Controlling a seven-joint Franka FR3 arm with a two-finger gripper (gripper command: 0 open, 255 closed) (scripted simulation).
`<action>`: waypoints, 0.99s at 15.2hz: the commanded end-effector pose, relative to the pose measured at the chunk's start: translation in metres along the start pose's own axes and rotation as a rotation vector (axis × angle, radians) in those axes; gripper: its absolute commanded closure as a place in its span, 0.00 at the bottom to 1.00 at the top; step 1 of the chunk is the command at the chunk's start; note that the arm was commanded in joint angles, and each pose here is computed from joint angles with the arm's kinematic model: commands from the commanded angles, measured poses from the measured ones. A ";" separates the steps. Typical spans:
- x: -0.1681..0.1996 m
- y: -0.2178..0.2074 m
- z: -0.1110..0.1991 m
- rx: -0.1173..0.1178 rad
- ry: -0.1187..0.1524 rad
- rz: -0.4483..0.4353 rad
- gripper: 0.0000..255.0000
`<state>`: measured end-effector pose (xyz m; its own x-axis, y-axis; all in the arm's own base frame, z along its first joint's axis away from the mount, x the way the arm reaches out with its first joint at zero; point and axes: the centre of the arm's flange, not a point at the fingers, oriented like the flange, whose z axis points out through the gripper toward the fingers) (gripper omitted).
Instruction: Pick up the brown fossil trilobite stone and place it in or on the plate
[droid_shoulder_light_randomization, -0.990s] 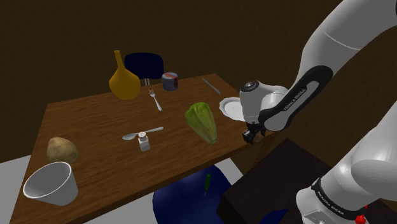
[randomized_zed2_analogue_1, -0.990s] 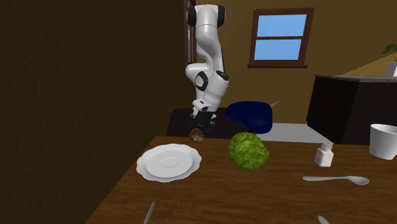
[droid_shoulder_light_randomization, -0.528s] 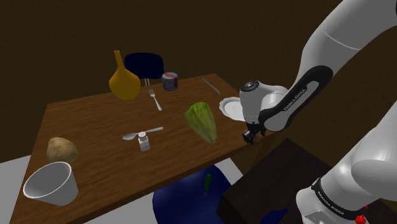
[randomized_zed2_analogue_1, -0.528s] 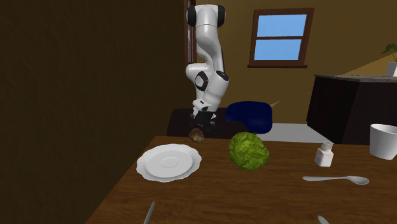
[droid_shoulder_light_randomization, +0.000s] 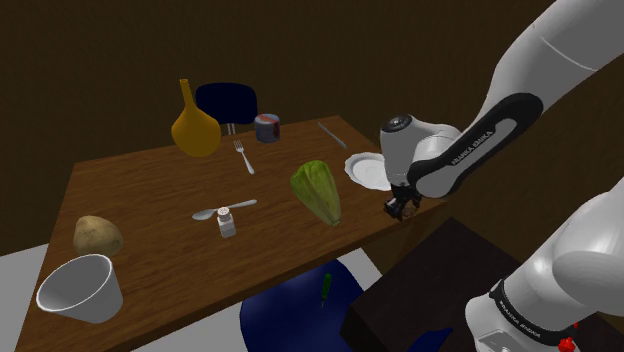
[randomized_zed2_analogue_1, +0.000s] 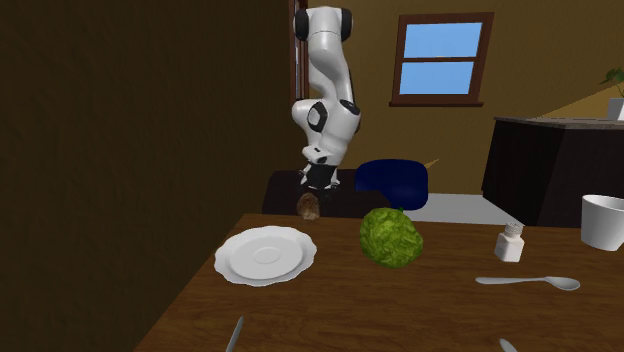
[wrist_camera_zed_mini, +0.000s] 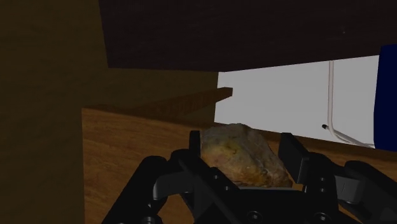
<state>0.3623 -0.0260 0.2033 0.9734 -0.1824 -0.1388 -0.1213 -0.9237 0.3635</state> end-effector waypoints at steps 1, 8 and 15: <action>-0.001 0.003 -0.010 0.000 0.000 0.000 1.00; -0.006 0.016 -0.044 0.000 0.000 0.000 1.00; 0.042 0.040 -0.055 0.000 0.000 0.000 1.00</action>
<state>0.3973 -0.0461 0.2655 0.9733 -0.1828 -0.1391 -0.1216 -0.9238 0.3630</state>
